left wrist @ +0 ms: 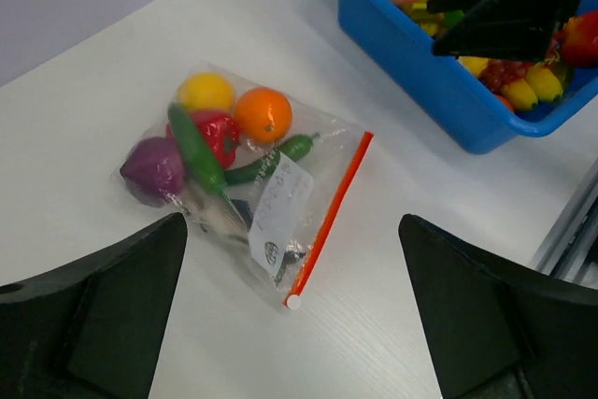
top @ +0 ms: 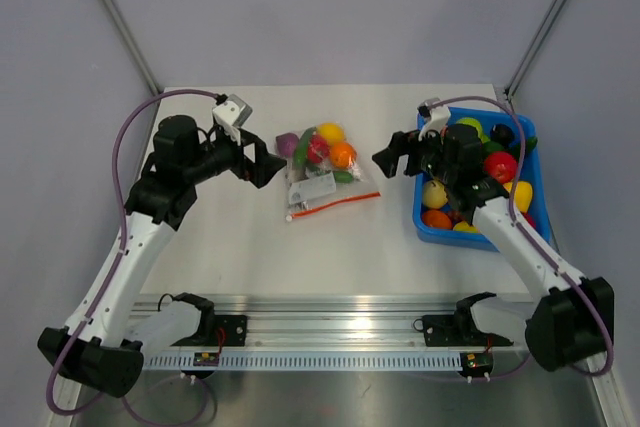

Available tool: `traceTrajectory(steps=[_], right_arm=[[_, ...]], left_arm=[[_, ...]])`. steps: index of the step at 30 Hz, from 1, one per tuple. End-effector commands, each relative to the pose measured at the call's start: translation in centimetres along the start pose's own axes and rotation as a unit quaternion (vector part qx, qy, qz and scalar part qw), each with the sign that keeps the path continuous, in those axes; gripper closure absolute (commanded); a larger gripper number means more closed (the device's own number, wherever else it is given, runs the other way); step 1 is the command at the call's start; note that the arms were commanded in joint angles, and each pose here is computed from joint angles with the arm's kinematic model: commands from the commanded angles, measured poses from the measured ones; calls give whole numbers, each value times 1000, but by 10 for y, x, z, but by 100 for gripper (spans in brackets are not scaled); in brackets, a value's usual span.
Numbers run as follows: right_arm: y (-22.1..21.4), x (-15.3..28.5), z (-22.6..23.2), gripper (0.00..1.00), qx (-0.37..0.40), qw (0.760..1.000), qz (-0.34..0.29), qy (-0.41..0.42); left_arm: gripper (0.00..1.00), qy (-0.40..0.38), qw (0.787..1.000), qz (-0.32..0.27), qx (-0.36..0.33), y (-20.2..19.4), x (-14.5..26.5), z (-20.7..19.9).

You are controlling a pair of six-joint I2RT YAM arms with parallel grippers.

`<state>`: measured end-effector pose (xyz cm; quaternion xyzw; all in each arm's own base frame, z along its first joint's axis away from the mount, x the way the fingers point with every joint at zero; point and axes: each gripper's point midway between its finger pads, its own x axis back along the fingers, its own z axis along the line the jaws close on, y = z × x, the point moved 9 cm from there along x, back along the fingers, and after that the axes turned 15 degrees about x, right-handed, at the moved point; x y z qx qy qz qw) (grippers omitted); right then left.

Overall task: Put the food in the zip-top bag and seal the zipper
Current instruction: Place the zipper food storage bag at the center of the board, then reset both arms

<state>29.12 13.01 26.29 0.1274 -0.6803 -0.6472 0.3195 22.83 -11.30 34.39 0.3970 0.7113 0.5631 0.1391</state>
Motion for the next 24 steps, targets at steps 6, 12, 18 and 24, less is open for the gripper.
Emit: traceTrajectory(steps=[6,12,18,24], right_arm=[[46,90,12,1,-53,991,4,-120],[36,121,1,1,-87,957,97,-258],[29,133,-7,1,-116,923,133,-343],[22,133,-7,0,-128,920,119,-350]], left_arm=[[1,0,993,7,119,-2,11,-18],[1,66,987,-22,142,-21,27,-14],[1,147,977,-41,146,-41,39,-2],[1,183,972,-47,144,-46,51,-1]])
